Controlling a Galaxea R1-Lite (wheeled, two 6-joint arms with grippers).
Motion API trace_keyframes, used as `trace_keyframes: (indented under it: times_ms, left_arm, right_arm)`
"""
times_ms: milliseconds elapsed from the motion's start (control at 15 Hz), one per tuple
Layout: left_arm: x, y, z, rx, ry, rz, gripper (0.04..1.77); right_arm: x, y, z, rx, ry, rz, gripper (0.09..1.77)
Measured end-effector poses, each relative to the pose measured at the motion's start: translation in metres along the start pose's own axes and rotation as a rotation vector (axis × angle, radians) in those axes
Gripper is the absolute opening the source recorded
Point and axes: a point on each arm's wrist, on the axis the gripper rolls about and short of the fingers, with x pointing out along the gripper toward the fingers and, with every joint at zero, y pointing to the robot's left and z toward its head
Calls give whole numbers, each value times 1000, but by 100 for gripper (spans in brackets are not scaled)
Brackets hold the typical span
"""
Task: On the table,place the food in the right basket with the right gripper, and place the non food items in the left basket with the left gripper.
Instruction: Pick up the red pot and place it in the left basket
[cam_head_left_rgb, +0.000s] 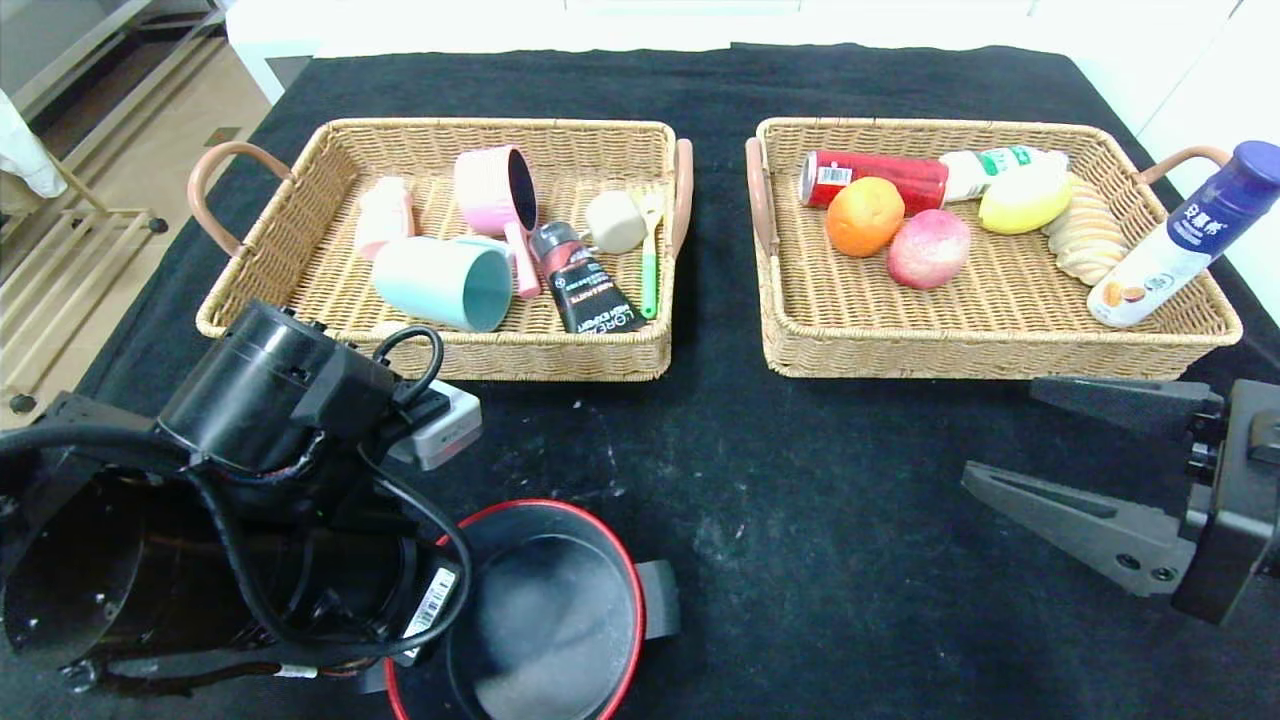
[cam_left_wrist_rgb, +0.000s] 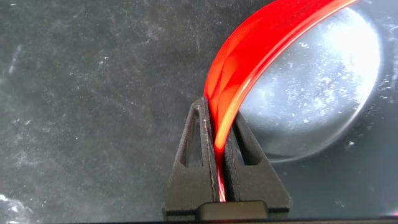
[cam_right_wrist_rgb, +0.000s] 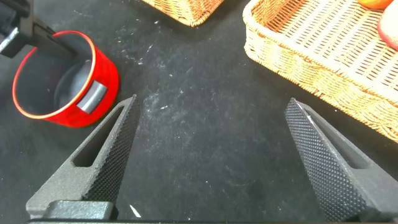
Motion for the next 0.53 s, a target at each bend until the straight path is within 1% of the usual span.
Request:
trace_keyframes:
  times_ms: [267, 533]
  left_arm:
    - [-16, 1, -4, 0, -21, -23, 18]
    - [-37, 6, 0, -22, -109, -38, 18]
  right_arm:
    - [0, 0, 0, -1, 0, 0, 171]
    - [0, 0, 0, 0, 0, 0, 171]
